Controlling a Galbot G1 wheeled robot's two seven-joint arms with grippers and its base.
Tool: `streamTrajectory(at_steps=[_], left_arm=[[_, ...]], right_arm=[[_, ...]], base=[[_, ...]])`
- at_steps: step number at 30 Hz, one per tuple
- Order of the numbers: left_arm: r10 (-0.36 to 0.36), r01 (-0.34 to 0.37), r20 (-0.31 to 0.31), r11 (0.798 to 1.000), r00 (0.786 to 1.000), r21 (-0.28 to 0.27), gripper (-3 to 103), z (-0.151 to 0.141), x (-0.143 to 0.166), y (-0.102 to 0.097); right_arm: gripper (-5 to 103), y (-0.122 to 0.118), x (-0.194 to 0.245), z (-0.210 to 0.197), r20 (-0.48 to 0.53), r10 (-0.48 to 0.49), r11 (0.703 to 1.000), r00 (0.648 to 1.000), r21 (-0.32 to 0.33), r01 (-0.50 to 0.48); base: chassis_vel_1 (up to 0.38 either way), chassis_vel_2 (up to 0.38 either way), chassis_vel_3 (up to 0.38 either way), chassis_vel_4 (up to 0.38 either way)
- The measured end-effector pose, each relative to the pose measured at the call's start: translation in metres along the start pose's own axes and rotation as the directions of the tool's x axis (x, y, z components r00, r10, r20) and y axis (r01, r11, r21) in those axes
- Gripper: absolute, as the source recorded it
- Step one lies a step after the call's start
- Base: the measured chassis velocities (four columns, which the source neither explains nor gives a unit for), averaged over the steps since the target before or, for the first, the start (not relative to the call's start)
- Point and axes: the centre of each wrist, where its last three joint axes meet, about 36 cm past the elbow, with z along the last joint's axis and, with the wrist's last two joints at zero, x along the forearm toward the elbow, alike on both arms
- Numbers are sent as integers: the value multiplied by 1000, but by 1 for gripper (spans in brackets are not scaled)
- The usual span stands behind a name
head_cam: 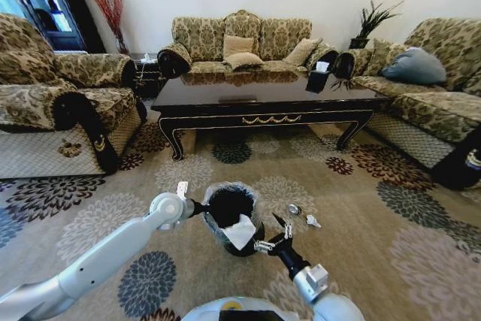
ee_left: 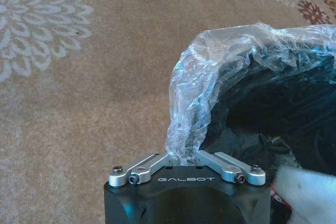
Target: Move to the front of the table and pick up the trash from the floor, then place it into the trash bin.
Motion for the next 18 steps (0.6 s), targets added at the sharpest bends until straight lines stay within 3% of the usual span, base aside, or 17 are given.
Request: streamTrajectory(at_steps=[9,14,18], left_arm=[[19,-24,-65,997,998,-69,0,28,-17,-26],[38,-42,-61,997,997,-70,0,27,-15,-32],[33,-34,-26,999,999,-38,0,14,-6,-21]], right_arm=[[100,4,-11,-12,32,-7,1000,999,-9,7],[100,3,-8,-5,19,-11,1000,1000,15,10],[100,0,-2,4,13,-18,998,1000,63,17]], base=[[0,0,0,0],[0,0,0,0],[0,0,0,0]])
